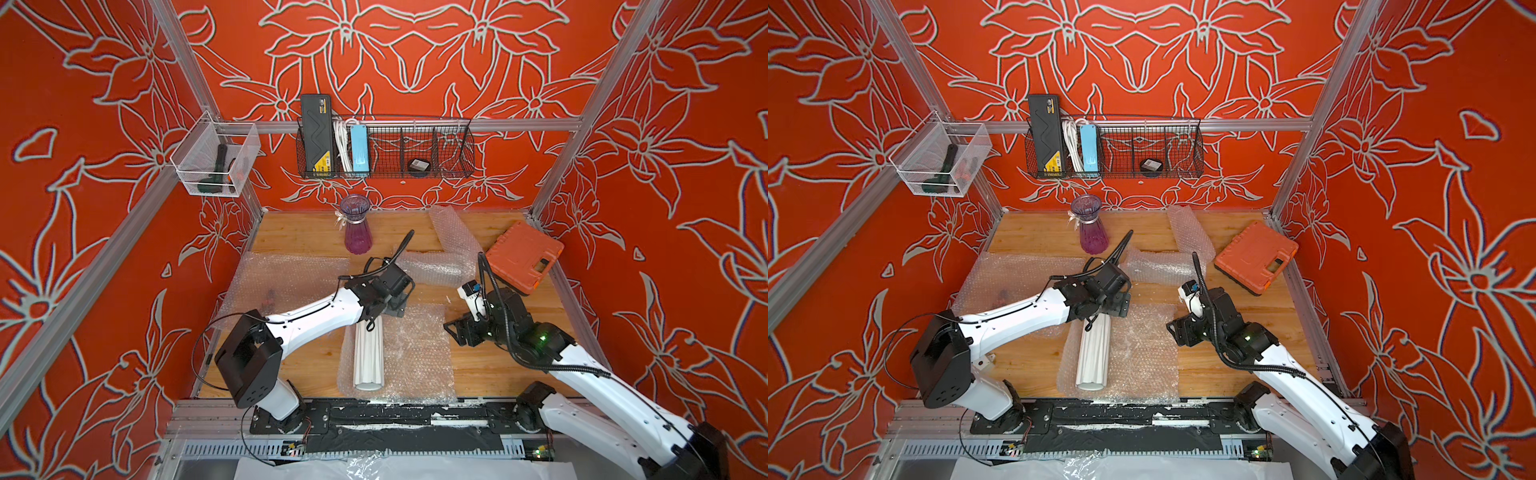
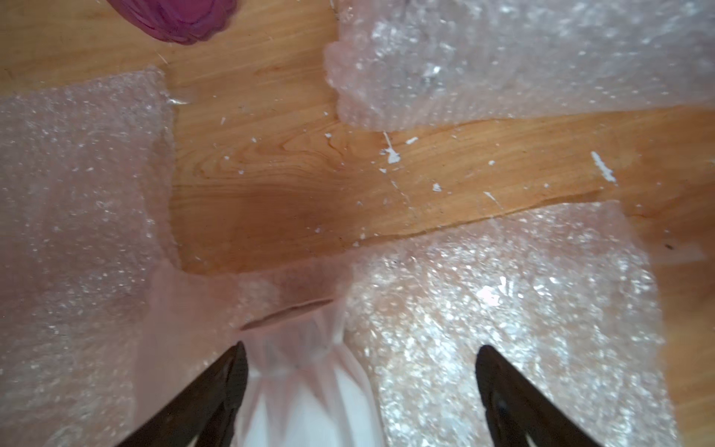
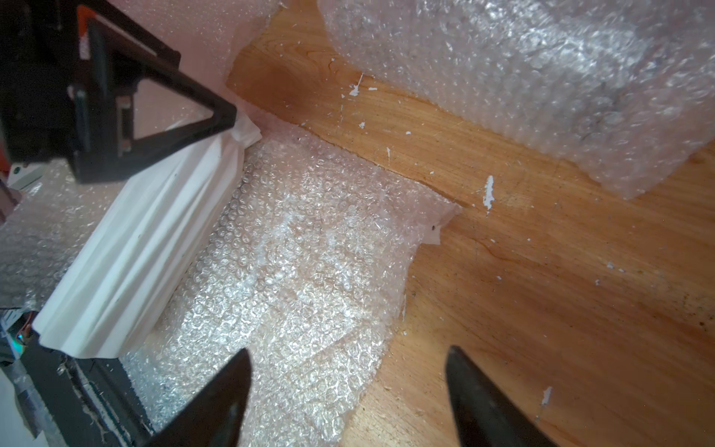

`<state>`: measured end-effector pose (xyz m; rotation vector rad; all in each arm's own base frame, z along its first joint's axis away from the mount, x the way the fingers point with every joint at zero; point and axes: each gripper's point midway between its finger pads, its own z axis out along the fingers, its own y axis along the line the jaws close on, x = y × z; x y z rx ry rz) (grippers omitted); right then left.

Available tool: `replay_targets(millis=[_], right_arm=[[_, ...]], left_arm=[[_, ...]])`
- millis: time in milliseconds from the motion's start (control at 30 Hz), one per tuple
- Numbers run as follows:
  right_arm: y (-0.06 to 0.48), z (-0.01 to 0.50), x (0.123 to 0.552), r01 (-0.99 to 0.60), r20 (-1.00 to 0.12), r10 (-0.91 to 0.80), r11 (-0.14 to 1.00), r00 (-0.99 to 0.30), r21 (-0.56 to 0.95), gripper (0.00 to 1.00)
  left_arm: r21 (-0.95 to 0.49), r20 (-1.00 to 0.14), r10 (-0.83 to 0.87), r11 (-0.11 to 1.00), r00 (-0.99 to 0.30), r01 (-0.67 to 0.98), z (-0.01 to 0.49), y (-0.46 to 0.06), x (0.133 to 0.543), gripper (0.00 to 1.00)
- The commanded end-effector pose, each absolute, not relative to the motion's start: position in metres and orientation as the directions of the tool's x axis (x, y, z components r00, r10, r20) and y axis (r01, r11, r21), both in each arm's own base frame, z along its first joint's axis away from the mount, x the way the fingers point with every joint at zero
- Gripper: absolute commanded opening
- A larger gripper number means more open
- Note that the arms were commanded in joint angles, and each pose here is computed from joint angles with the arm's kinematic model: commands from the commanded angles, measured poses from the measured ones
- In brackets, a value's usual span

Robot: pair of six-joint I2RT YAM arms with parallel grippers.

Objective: Unwrap the vase from the bubble wrap
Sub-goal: Unwrap the bubble wrap at the center of the board, then pick up the vase from the bubble wrap.

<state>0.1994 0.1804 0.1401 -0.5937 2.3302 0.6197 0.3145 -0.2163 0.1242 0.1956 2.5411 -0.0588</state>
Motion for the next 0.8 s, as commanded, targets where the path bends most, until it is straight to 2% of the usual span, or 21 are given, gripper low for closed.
replay_targets(millis=[0, 33, 433, 767], right_arm=[[0.183, 0.142, 0.197, -0.599, -0.706, -0.280, 0.761, -0.650, 0.249, 0.98], [0.182, 0.140, 0.197, -0.601, -0.707, -0.288, 0.764, -0.646, 0.237, 0.98], [0.189, 0.136, 0.201, -0.643, -0.732, -0.315, 0.735, -0.604, 0.215, 0.98], [0.191, 0.139, 0.205, -0.663, -0.762, -0.316, 0.723, -0.565, 0.192, 0.98]], left_arm=[[-0.021, -0.527, 0.149, 0.982, -0.837, 0.188, 0.124, -0.212, 0.309, 0.96], [-0.027, -0.512, 0.152, 0.981, -0.845, 0.192, 0.121, -0.212, 0.306, 0.99], [-0.077, -0.416, 0.063, 0.992, -0.907, 0.104, 0.079, -0.200, 0.291, 0.99], [-0.001, -0.325, 0.089, 0.996, -0.942, 0.095, 0.035, -0.181, 0.307, 0.99]])
